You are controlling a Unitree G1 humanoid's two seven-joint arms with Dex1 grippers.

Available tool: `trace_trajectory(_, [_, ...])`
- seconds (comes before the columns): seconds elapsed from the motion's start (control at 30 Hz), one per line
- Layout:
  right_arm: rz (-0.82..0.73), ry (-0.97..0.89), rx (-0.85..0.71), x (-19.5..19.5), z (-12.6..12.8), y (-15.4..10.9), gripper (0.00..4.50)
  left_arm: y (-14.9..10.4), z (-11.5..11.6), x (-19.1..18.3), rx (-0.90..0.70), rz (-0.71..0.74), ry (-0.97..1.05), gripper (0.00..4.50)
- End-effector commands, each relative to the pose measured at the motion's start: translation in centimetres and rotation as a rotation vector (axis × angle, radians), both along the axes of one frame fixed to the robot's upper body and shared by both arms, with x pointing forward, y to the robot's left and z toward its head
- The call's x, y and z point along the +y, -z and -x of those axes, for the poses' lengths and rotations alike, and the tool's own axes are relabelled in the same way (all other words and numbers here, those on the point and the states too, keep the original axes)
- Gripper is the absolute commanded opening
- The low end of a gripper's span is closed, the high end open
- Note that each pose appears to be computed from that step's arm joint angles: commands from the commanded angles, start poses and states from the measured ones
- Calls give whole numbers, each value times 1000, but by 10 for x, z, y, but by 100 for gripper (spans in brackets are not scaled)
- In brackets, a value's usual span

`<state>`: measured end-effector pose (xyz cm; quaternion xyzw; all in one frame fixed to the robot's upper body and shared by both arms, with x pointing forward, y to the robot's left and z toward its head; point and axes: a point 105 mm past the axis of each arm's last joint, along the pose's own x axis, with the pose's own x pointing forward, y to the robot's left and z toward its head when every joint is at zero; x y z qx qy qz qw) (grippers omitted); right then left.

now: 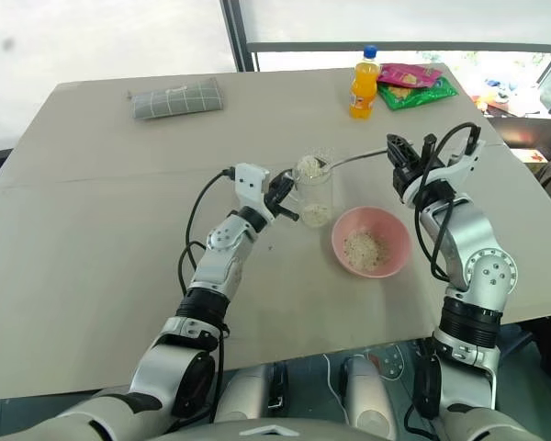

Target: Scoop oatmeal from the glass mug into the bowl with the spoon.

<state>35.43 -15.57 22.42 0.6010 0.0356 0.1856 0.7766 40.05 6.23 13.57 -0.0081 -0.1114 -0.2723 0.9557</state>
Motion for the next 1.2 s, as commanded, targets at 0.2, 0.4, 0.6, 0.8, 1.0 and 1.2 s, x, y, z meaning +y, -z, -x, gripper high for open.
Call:
trace_trajectory(0.2, [-27, -8, -66, -4, 11, -26, 0, -20, -1, -3, -63, 28, 13, 3])
trace_trajectory(0.4, [-33, -13, -76, -4, 15, -30, 0, -17, -1, -4, -58, 21, 22, 3])
trace_trajectory(0.6, [-36, 0, -91, -9, 23, -36, 0, -16, -3, -3, -55, 12, 24, 3])
trace_trajectory(0.8, [-34, 38, -92, -20, 29, -37, 0, -15, -4, -7, -50, -1, 42, 3])
trace_trajectory(1.0, [-29, 73, -89, -29, 42, -30, 0, -10, -5, -10, -37, -9, 63, 3])
trace_trajectory(1.2, [-40, 138, -82, -41, 60, -23, 0, -7, -8, -12, -24, -27, 86, 3])
